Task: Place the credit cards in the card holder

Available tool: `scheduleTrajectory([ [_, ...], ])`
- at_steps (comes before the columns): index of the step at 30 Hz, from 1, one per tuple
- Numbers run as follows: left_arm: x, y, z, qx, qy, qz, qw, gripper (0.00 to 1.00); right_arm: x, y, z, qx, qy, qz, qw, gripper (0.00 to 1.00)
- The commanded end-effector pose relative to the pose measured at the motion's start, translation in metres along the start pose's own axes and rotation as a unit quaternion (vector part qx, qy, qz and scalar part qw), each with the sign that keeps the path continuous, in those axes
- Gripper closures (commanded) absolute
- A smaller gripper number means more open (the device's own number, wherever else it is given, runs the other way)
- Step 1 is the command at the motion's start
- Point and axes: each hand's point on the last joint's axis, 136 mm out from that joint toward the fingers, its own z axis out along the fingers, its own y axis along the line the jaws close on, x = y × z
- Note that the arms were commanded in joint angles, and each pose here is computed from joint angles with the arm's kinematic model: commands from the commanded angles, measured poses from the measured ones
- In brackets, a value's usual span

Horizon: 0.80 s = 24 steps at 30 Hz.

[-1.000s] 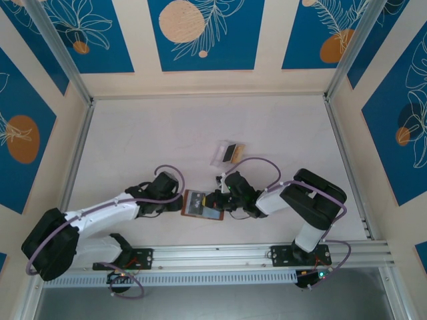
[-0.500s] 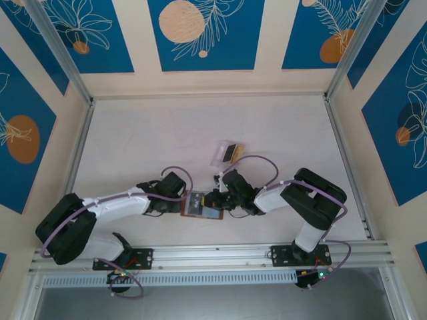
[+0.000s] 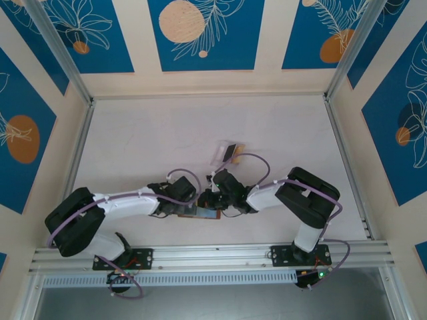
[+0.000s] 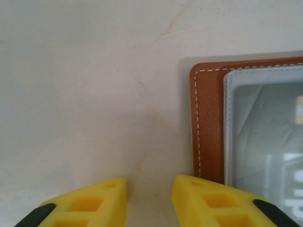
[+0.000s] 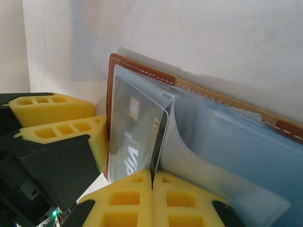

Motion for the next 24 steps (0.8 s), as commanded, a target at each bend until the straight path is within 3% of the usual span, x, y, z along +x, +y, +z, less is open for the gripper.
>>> scheduleTrajectory([
  [1, 0.015, -0.055, 0.021, 0.117, 0.033, -0.012, 0.993, 0.68, 0.013, -0.002, 0.01, 0.018, 0.022, -0.005, 1.0, 1.0],
  [4, 0.017, -0.047, 0.022, 0.101, 0.031, -0.021, 0.994, 0.68, 0.012, -0.001, 0.004, 0.018, 0.028, -0.011, 0.999, 0.98],
  [8, 0.024, -0.033, 0.025, 0.077, 0.031, -0.036, 0.996, 0.68, 0.006, 0.005, -0.024, 0.056, 0.035, -0.045, 0.997, 0.79],
  [10, 0.028, -0.03, 0.026, 0.074, 0.032, -0.041, 0.996, 0.68, 0.0, 0.007, -0.04, 0.075, 0.041, -0.058, 0.995, 0.74],
  [17, 0.033, -0.03, 0.032, 0.077, 0.036, -0.048, 0.995, 0.68, -0.024, -0.002, -0.081, 0.16, 0.048, -0.102, 0.981, 0.72],
  [24, 0.03, -0.032, 0.031, 0.08, 0.034, -0.044, 0.995, 0.68, -0.023, -0.02, -0.076, 0.235, 0.057, -0.129, 0.962, 0.62],
])
